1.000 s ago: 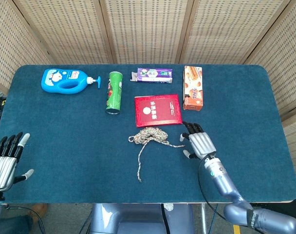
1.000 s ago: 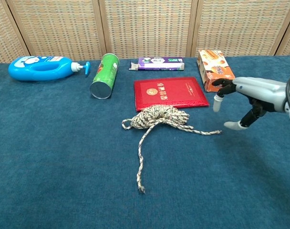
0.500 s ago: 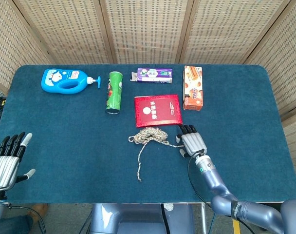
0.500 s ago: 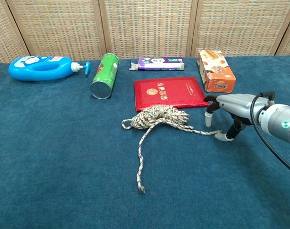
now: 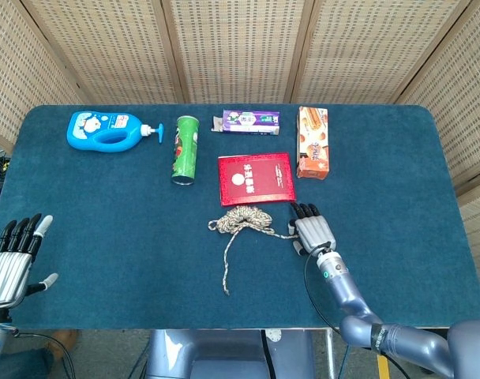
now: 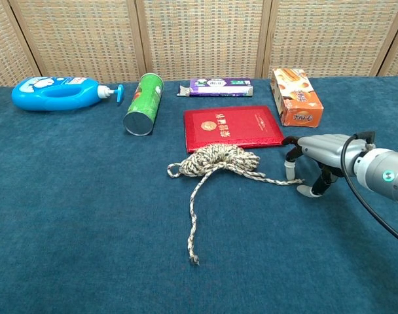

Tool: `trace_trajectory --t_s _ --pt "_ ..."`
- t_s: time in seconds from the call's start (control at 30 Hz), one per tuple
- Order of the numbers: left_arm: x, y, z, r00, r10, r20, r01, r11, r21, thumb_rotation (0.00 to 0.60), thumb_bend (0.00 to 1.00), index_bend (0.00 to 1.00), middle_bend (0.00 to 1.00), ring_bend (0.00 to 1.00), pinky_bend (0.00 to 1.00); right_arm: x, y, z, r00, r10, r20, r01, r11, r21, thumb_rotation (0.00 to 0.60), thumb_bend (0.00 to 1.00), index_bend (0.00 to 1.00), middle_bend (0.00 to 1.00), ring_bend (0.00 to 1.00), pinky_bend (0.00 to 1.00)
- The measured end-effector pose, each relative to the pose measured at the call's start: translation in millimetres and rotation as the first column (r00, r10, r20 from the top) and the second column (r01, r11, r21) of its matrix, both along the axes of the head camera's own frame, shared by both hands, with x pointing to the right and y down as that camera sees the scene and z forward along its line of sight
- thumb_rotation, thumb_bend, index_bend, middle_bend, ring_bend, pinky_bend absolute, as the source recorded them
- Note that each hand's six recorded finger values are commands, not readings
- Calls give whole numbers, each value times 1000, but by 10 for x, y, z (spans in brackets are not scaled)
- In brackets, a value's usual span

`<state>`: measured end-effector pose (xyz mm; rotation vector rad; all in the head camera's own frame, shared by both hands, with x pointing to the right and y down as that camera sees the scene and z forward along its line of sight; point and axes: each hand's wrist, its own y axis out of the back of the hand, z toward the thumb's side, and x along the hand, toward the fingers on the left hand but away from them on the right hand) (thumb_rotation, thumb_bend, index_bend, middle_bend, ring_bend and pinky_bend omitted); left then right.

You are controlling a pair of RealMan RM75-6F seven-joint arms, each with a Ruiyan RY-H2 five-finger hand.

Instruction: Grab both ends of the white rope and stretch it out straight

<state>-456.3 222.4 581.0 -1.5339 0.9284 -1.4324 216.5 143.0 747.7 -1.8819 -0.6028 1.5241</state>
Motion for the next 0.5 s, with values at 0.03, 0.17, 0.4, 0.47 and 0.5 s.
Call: trace_trajectory --t_s 0.03,0.17,0.4,0.47,0.5 --pt "-2 0 -1 1000 0 -1 0 1000 0 600 0 0 0 0 0 0 0 7 1000 -2 -3 2 1000 2 600 391 470 0 0 0" --pt "-9 2 5 1000 -1 0 1 1000 -2 600 0 0 0 0 0 -9 0 24 1000 2 -7 -2 1000 9 600 393 506 0 0 0" --pt "-20 2 20 1000 -5 -3 5 1000 -9 600 0 0 0 0 0 -21 2 45 1000 -1 -14 1 1000 15 600 415 574 0 0 0" --pt "-25 2 22 1000 -7 -3 7 1000 -10 600 0 0 0 0 0 -29 -2 48 1000 2 -11 -2 1000 17 600 416 591 0 0 0" --pt "-27 3 24 1000 -8 -3 8 1000 -10 600 0 0 0 0 0 -30 -3 50 1000 2 -11 -2 1000 19 600 417 597 0 0 0"
